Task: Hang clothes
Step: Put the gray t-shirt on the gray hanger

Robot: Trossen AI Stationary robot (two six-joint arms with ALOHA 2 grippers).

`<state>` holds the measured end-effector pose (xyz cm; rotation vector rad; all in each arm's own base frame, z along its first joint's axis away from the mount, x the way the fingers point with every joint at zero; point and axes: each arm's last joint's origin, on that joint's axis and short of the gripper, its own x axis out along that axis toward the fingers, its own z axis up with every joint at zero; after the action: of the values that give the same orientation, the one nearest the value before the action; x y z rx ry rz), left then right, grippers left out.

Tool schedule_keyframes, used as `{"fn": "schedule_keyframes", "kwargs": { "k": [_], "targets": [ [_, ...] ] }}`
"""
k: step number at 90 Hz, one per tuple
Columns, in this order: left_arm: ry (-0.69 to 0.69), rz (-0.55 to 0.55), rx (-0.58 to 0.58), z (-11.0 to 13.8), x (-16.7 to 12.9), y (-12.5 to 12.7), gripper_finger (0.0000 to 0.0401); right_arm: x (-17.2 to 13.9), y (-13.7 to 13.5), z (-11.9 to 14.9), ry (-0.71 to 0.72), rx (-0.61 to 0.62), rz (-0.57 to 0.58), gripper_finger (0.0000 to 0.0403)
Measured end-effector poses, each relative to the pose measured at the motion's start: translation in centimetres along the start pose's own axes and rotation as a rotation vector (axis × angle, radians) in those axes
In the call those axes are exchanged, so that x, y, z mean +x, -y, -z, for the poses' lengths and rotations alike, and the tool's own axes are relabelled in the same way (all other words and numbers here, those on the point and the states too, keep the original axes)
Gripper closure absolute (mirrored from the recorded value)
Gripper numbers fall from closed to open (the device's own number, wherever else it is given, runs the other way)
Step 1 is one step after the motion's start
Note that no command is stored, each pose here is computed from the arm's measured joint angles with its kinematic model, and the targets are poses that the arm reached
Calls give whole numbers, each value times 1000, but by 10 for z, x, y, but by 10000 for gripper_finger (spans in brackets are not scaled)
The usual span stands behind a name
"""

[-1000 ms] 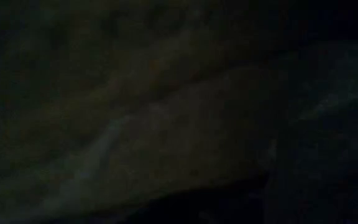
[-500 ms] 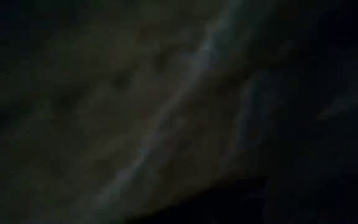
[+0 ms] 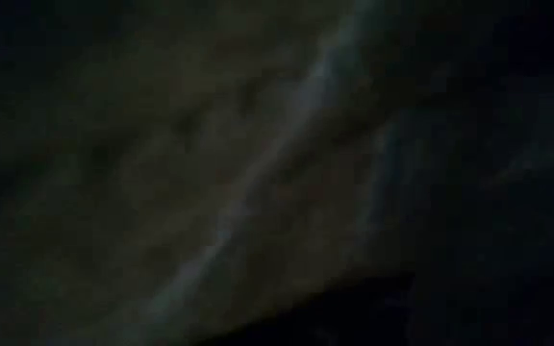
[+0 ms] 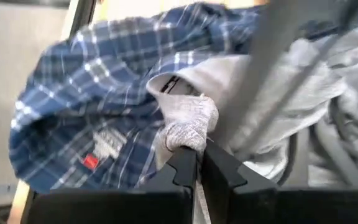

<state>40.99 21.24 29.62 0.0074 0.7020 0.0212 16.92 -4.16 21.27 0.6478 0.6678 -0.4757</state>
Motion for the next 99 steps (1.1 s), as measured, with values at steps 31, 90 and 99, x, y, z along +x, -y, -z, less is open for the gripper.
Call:
{"fn": "schedule_keyframes", "kwargs": {
  "k": [31,90,99],
  "targets": [
    [10,2,-10,-9,-7,4,401,24,4,-10,2,-64,-17,370],
    [-45,-43,67,-18,-21,6,261,31,14,-16,-11,-145,-24,370],
    [-32,-89,71,-24,-32,2,260,31,14,-16,-11,-147,-24,370]
  ]
}}
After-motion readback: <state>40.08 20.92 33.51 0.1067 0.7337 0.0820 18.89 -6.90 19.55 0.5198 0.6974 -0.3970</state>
